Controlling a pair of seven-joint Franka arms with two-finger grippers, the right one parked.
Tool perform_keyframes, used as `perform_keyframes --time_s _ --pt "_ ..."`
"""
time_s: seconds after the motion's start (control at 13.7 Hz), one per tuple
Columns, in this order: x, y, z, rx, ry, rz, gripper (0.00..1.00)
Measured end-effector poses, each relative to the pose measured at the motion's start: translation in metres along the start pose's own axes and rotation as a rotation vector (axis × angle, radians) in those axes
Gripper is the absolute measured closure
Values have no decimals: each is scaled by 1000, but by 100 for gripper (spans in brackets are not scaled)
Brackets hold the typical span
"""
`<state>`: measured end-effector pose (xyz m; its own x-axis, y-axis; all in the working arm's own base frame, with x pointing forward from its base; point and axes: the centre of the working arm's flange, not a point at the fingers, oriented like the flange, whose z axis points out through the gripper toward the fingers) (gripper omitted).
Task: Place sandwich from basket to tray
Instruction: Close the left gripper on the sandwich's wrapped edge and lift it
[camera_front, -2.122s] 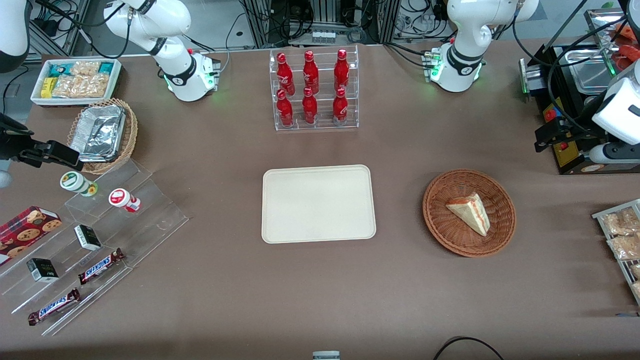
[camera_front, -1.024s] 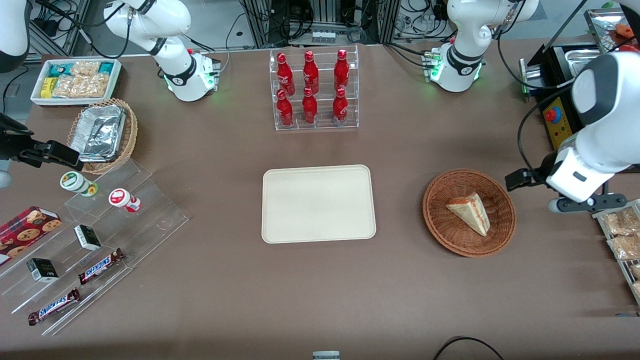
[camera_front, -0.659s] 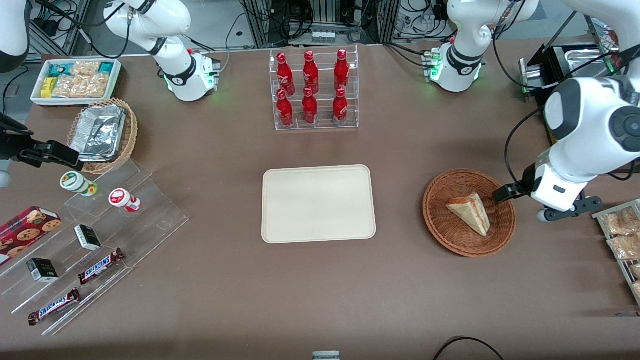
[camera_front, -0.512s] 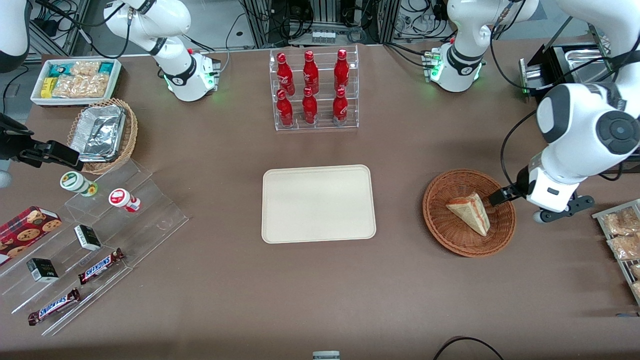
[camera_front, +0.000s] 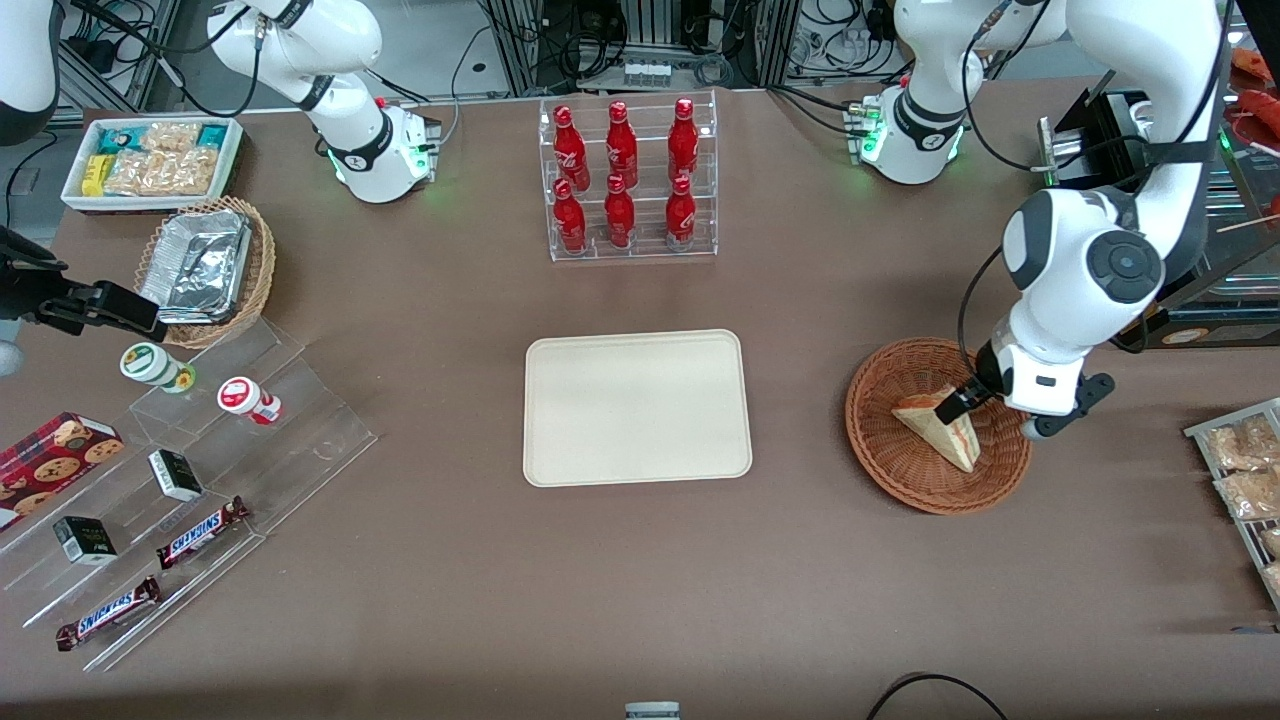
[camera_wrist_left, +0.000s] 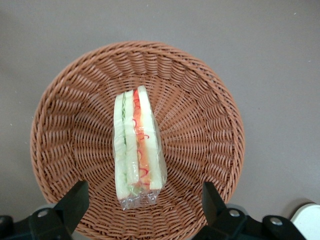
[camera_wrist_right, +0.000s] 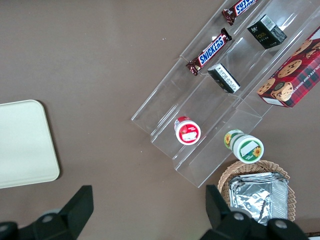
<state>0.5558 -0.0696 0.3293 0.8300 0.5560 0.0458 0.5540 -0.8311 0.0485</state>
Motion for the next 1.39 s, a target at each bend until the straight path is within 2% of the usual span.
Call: perform_keyframes --time_s 0.59,0.8,0.88,0.95,1.1,1.39 --pt "-6 -5 43 45 -53 -27 0" --pt "-5 -5 55 46 -55 -31 0" --pt "-5 -5 59 43 -52 -35 4" --pt "-4 -5 61 41 -49 -45 14" --pt "-4 -5 65 42 -50 -57 39" --pt "-3 -4 63 39 -46 -58 76"
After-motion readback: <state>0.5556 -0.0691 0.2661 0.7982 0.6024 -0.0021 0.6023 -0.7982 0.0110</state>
